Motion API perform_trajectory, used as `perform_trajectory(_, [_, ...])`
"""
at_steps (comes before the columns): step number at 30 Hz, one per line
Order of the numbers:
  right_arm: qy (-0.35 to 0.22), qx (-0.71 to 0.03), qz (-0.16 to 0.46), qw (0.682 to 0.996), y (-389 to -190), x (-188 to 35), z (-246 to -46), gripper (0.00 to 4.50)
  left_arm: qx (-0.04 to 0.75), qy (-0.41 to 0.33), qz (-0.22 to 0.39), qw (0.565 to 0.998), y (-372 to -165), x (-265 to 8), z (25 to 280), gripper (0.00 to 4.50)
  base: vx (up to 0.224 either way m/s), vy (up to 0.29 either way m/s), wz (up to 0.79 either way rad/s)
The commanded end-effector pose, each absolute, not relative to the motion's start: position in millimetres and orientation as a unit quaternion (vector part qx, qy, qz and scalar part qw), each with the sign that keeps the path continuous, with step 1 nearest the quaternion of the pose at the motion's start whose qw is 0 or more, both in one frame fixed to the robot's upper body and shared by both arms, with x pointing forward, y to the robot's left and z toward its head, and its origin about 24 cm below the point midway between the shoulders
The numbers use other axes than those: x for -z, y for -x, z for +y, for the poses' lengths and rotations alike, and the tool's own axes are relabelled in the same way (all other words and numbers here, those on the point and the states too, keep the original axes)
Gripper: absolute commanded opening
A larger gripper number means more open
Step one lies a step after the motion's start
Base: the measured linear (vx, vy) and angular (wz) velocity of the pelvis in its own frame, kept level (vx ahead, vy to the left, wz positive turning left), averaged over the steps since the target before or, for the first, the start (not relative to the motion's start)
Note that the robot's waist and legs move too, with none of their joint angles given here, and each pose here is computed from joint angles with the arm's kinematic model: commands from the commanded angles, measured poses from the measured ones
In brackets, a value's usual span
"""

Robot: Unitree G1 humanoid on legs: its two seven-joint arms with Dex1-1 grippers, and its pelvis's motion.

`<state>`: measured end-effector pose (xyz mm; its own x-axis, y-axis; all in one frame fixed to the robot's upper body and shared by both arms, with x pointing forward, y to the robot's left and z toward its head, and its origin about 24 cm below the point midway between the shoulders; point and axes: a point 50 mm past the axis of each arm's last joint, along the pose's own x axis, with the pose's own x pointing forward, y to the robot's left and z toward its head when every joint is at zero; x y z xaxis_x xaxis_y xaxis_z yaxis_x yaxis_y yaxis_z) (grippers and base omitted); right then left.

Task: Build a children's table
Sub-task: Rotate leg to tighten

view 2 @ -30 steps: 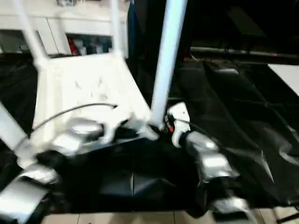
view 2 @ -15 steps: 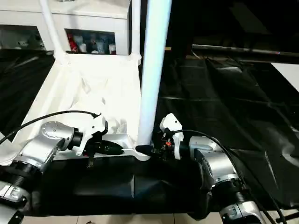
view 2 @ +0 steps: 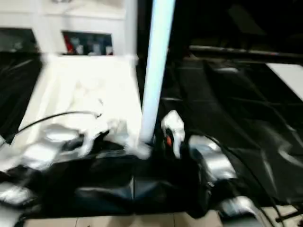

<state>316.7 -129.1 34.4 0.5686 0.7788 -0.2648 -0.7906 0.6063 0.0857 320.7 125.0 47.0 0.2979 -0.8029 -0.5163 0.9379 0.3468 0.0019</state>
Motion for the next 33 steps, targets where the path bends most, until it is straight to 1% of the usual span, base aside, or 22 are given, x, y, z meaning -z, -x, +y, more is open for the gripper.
perform_trajectory(1, [0.024,-0.369,0.206,0.906,-312.4,-8,-139.8,2.11,0.531,-0.134,0.234,0.804,-320,-33,117,0.0,0.0,0.0,0.0])
perform_trajectory(2, [0.01,-0.345,0.21,0.915,-313.3,-6,-136.4,2.11,0.516,-0.133,0.232,0.814,-324,-33,111,0.0,0.0,0.0,0.0])
perform_trajectory(3, [0.005,-0.337,0.212,0.917,-313.6,-5,-135.3,2.11,0.512,-0.132,0.232,0.817,-325,-32,109,0.0,0.0,0.0,0.0])
perform_trajectory(4, [-0.013,-0.281,0.214,0.936,-316.1,-1,-124.0,2.09,0.477,-0.127,0.231,0.838,-334,-32,91,0.0,0.0,0.0,0.0])
perform_trajectory(6, [-0.036,-0.241,0.219,0.945,-318.4,1,-115.8,2.09,0.455,-0.13,0.229,0.85,-339,-32,80,0.0,0.0,0.0,0.0])
perform_trajectory(9, [-0.032,-0.232,0.213,0.949,-320.4,1,-97.0,2.09,0.445,-0.146,0.224,0.855,-343,-32,64,0.0,0.0,0.0,0.0])
perform_trajectory(11, [-0.032,-0.232,0.213,0.949,-320.4,1,-97.0,2.09,0.445,-0.146,0.224,0.855,-343,-32,64,0.0,0.0,0.0,0.0])
perform_trajectory(12, [-0.031,-0.237,0.203,0.95,-321.2,-1,-92.0,2.09,0.449,-0.152,0.222,0.852,-343,-32,60,0.0,0.0,0.0,0.0])
perform_trajectory(14, [-0.032,-0.241,0.195,0.95,-321.8,-3,-90.5,2.09,0.454,-0.154,0.221,0.849,-342,-32,58,0.0,0.0,0.0,0.0])
perform_trajectory(16, [-0.042,-0.259,0.176,0.949,-322.4,-9,-90.3,2.77,0.462,-0.152,0.222,0.845,-341,-31,59,0.0,0.0,0.0,0.0])
perform_trajectory(19, [-0.065,-0.293,0.148,0.942,-322.0,-19,-93.8,2.79,0.464,-0.152,0.222,0.844,-343,-31,66,0.0,0.0,0.0,0.0])
perform_trajectory(20, [-0.062,-0.314,0.139,0.937,-321.5,-23,-97.8,3.04,0.471,-0.151,0.218,0.841,-343,-32,69,0.0,0.0,0.0,0.0])
perform_trajectory(21, [-0.06,-0.336,0.136,0.93,-320.4,-27,-101.3,3.17,0.479,-0.149,0.215,0.838,-343,-34,72,0.0,0.0,0.0,0.0])
perform_trajectory(22, [-0.056,-0.349,0.134,0.926,-319.7,-29,-103.5,3.22,0.485,-0.148,0.213,0.835,-343,-35,74,0.0,0.0,0.0,0.0])
perform_trajectory(25, [-0.028,-0.431,0.136,0.891,-310.6,-36,-115.1,3.25,0.519,-0.146,0.205,0.817,-339,-39,83,0.0,0.0,0.0,0.0])
perform_trajectory(27, [-0.014,-0.468,0.139,0.873,-305.5,-38,-120.4,3.25,0.539,-0.145,0.199,0.806,-336,-41,88,0.0,0.0,0.0,0.0])
perform_trajectory(28, [-0.013,-0.471,0.14,0.871,-305.0,-39,-120.9,3.25,0.541,-0.146,0.199,0.804,-335,-41,89,0.0,0.0,0.0,0.0])
perform_trajectory(29, [-0.008,-0.494,0.142,0.858,-301.2,-41,-125.7,3.25,0.564,-0.14,0.196,0.79,-331,-43,93,0.0,0.0,0.0,0.0])
perform_trajectory(31, [-0.004,-0.51,0.142,0.848,-298.5,-44,-129.2,3.25,0.588,-0.137,0.19,0.774,-326,-44,97,0.0,0.0,0.0,0.0])
perform_trajectory(32, [-0.004,-0.51,0.142,0.848,-298.5,-44,-129.2,3.25,0.588,-0.137,0.19,0.774,-326,-44,97,0.0,0.0,0.0,0.0])
perform_trajectory(33, [-0.006,-0.521,0.143,0.842,-296.9,-46,-131.5,3.25,0.605,-0.131,0.19,0.762,-322,-46,99,0.0,0.0,0.0,0.0])
